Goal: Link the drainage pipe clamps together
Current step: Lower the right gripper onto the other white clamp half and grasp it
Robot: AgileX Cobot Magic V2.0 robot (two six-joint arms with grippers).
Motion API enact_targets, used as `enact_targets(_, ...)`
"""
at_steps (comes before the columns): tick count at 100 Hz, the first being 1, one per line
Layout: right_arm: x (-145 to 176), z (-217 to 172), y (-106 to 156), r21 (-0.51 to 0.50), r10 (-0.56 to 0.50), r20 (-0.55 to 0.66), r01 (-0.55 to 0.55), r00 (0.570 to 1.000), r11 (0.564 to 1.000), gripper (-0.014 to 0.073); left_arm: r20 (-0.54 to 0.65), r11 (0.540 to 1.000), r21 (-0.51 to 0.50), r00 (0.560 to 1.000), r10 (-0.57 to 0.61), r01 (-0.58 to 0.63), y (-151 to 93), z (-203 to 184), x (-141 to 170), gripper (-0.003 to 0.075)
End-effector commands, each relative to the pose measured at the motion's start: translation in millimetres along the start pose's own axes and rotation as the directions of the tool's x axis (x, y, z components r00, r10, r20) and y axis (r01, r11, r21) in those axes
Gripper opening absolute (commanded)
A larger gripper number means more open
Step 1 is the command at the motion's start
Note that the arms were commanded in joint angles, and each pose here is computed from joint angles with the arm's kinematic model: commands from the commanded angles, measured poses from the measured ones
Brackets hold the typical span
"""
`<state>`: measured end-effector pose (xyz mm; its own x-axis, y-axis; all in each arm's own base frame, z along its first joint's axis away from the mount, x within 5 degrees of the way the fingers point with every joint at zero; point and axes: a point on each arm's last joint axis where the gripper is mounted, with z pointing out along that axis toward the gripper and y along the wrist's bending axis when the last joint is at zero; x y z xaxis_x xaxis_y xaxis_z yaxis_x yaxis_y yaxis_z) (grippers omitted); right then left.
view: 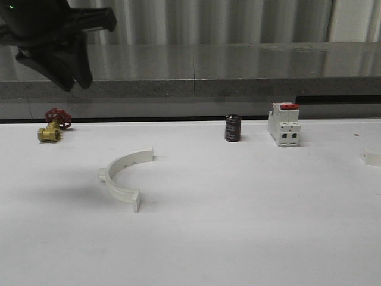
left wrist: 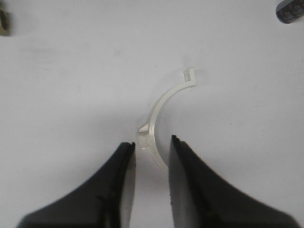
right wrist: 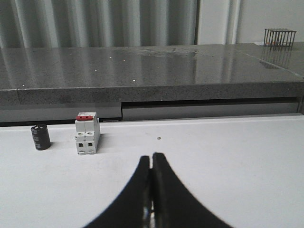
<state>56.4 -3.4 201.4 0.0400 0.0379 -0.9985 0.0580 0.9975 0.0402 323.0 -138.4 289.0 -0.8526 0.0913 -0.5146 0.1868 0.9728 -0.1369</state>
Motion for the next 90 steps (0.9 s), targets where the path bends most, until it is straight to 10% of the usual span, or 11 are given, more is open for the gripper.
enact_targets(1, -13.4, -2.3, 0.6, -0.002, -0.008, 0.106, 0.008, 0.994, 1.0, -0.0066, 0.122, 1.0, 0.005, 0.992, 0.019, -0.02, 1.6, -43.2, 0.5, 0.0002)
enact_targets(58, -19.8, -3.1, 0.9, -0.002, -0.008, 0.127, 0.008, 0.992, 1.0, -0.0066, 0.363, 0.984, -0.149, 0.931, -0.034, 0.094, 76.1, -139.4, 126.6, -0.0021)
enact_targets(90, -60.8, 1.4, 0.7, 0.026, -0.004, -0.15, 0.008, 0.989, 1.0, -0.0066, 0.524, 0.983, -0.139, 0.851, -0.029, 0.119, 80.1, -173.0, 193.4, -0.0021)
